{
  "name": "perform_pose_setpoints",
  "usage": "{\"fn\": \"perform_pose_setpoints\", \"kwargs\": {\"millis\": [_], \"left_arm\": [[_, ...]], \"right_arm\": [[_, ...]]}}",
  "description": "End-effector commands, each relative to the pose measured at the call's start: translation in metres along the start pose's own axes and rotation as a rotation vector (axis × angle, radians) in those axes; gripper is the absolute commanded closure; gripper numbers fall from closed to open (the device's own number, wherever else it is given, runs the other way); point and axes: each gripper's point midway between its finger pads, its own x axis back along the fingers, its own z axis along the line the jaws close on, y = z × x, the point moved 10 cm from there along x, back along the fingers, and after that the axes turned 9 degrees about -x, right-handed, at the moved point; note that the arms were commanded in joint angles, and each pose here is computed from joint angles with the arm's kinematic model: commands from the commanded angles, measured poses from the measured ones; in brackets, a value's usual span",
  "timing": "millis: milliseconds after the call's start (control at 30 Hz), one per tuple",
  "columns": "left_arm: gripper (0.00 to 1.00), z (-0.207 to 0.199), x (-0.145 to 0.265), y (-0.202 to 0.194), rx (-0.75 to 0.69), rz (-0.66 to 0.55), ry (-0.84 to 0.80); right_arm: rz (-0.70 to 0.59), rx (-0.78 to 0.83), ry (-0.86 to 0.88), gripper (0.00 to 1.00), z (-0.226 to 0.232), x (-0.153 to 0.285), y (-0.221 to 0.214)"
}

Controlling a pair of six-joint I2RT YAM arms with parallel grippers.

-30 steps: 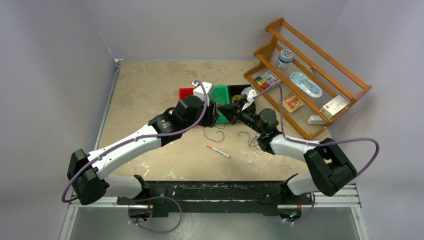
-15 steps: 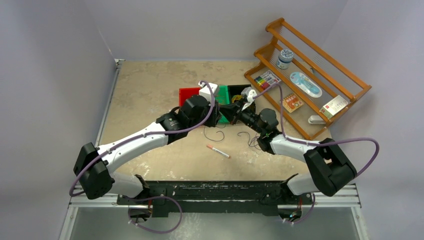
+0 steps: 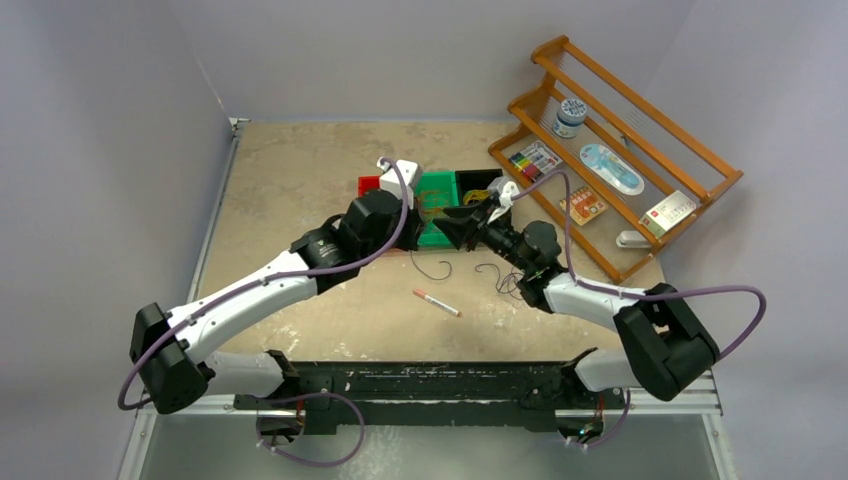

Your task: Untangle the cables

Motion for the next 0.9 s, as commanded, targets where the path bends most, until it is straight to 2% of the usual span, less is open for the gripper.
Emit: {"fn": "perform_pose_setpoints", "kwargs": {"millis": [0, 533, 867], "left_arm": [[1.00, 0.003, 0.026, 0.036, 0.008, -0.122, 0.019], [1.00, -0.006, 0.024, 0.036, -0.006, -0.092, -0.091], [1.00, -0.027, 0.021, 0.041, -0.027, -0.054, -0.318]], "right_arm": [[-0.066, 0.040, 0.067, 0.53, 0.009, -0.003, 0.014], [-0.099, 0.044, 0.179, 0.34, 0.016, -0.020, 0.027], [-0.093, -0.008, 0.217, 0.30, 0.007, -0.041, 0.017]]}}
